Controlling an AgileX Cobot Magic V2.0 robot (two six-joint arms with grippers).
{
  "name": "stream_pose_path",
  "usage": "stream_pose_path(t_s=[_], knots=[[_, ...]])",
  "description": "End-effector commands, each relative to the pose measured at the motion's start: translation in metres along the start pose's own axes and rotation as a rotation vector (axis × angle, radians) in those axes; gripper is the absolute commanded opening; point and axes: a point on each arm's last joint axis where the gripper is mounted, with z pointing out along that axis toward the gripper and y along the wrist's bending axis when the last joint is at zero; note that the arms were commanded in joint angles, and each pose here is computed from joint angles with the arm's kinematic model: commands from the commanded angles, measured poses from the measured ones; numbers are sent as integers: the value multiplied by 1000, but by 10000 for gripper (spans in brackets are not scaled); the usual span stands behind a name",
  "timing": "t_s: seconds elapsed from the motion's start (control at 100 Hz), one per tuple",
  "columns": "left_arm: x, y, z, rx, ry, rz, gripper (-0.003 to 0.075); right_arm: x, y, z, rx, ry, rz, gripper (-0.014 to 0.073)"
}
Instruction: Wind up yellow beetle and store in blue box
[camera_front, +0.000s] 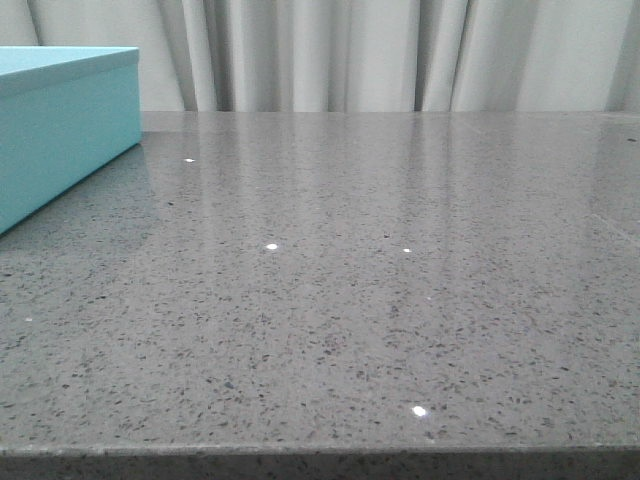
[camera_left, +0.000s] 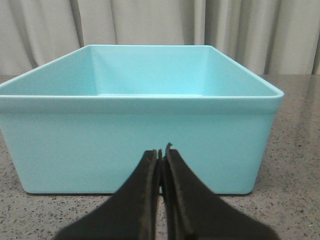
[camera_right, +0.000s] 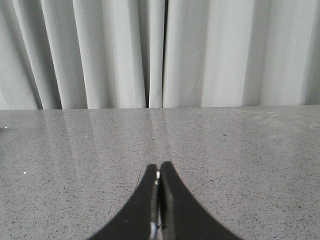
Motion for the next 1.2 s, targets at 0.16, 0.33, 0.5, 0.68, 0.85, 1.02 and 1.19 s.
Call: stream_pose_path(t_s=[0.16, 0.33, 0.5, 0.68, 0.85, 1.02, 1.19], knots=[[6, 0, -1, 10, -66, -17, -20, -13, 3, -2, -27, -76, -39, -59], [6, 0, -1, 10, -66, -17, -20, -12, 3, -1, -31, -79, -40, -59], [6, 0, -1, 10, -66, -17, -20, -14, 6, -1, -61, -111, -46, -59], [6, 0, -1, 10, -66, -17, -20, -2, 14, 4, -124, -136, -64, -59], [6, 0, -1, 10, -66, -17, -20, 16, 14, 10, -83, -164, -56, -59], [6, 0, -1, 10, -66, -17, -20, 39, 8, 16, 9, -121, -35, -59], [6, 0, -1, 8, -66, -17, -20, 61, 1, 20, 89, -87, -28, -59]])
